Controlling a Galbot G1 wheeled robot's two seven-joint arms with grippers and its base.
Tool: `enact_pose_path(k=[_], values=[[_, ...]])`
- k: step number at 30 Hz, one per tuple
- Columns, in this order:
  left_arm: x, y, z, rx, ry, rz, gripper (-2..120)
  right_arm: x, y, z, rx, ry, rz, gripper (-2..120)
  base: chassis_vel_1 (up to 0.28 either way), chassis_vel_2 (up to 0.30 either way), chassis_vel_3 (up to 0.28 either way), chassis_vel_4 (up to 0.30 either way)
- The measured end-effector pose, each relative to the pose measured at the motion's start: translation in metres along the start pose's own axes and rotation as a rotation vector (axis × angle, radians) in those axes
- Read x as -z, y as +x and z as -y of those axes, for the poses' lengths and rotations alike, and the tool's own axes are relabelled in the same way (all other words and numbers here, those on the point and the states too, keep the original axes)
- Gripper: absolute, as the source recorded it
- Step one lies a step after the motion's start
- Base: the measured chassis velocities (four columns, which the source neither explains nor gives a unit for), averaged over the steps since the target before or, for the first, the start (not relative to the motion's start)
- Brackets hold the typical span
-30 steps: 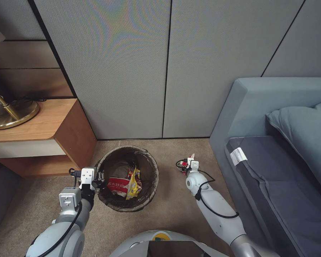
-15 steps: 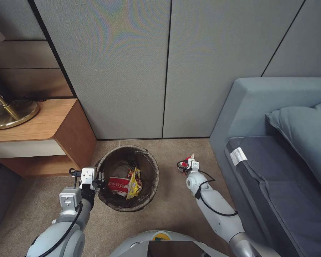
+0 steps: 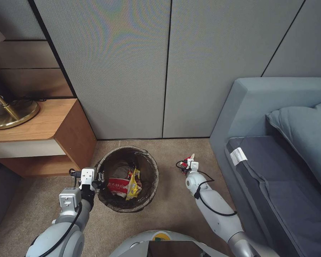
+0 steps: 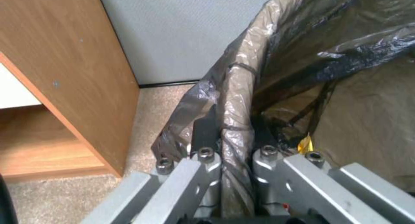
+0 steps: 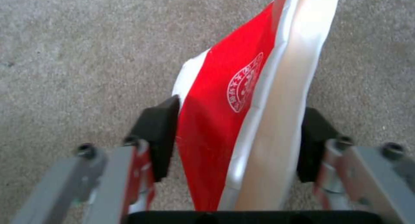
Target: Pick up the trash bin, then pick up the garbage from the floor and place it into the trash bin.
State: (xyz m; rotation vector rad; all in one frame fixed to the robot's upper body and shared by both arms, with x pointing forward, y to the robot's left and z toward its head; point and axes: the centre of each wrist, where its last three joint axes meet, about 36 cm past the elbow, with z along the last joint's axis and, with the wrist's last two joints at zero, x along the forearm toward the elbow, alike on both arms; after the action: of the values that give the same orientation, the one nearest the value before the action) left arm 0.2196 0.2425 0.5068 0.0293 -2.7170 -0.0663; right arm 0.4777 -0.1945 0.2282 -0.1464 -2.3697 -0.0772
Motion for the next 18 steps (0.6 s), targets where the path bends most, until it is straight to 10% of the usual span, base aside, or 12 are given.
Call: enact_pose_path(k=[18], values=[[-0.0003, 0.0004, -0.0016, -0.007, 0.004, -0.007, 2, 0.0089, 0.0055, -0.0024, 0.007, -0.005, 0.032, 0, 0.0, 0.0, 0.0, 0.0]])
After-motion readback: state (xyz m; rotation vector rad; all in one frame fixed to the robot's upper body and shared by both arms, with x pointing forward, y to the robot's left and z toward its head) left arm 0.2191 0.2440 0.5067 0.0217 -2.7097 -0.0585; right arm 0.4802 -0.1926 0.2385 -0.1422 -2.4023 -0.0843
